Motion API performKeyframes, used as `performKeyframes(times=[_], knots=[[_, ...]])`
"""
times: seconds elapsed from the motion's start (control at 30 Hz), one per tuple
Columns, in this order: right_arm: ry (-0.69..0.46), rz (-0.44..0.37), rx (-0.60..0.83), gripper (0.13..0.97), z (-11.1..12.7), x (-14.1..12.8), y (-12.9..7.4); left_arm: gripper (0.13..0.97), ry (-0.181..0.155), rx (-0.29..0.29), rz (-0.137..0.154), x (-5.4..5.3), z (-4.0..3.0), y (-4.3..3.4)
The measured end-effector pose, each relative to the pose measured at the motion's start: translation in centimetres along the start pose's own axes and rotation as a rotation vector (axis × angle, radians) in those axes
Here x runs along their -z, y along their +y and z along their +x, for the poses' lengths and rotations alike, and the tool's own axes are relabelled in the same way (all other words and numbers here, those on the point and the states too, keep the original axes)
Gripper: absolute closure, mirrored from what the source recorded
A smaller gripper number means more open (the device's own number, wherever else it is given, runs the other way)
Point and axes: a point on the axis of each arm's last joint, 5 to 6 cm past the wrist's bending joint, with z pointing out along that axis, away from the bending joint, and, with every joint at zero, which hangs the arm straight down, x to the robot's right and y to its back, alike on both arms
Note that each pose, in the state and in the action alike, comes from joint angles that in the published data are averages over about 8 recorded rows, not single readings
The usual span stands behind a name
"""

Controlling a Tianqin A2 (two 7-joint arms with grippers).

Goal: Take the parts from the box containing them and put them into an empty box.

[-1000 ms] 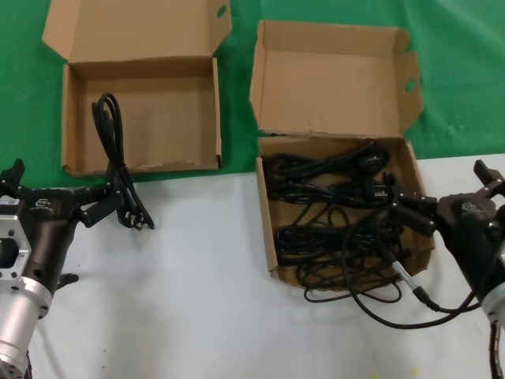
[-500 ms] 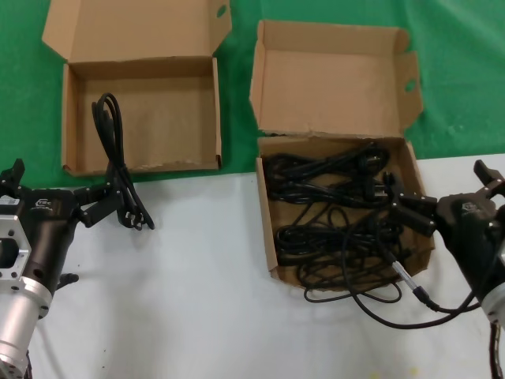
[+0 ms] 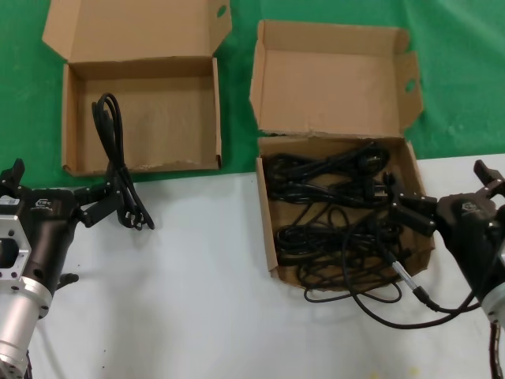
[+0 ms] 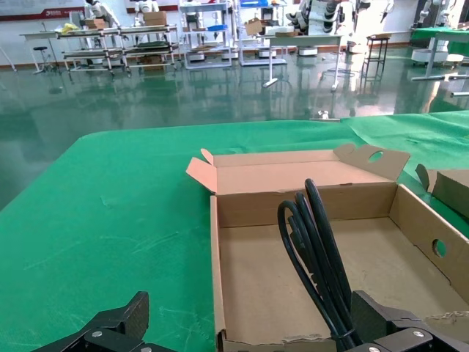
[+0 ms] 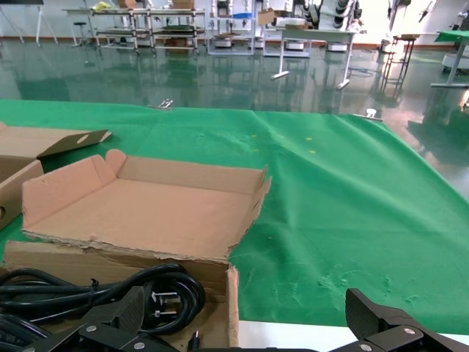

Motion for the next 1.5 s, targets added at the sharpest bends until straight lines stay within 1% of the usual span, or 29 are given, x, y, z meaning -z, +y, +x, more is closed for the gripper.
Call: performKeyframes(times=[1.5], knots=[[0.0, 0.0, 0.0, 0.13, 0.0, 0.0, 0.0, 0.132, 0.0, 0.0, 0.0, 0.0, 0.0, 0.0]])
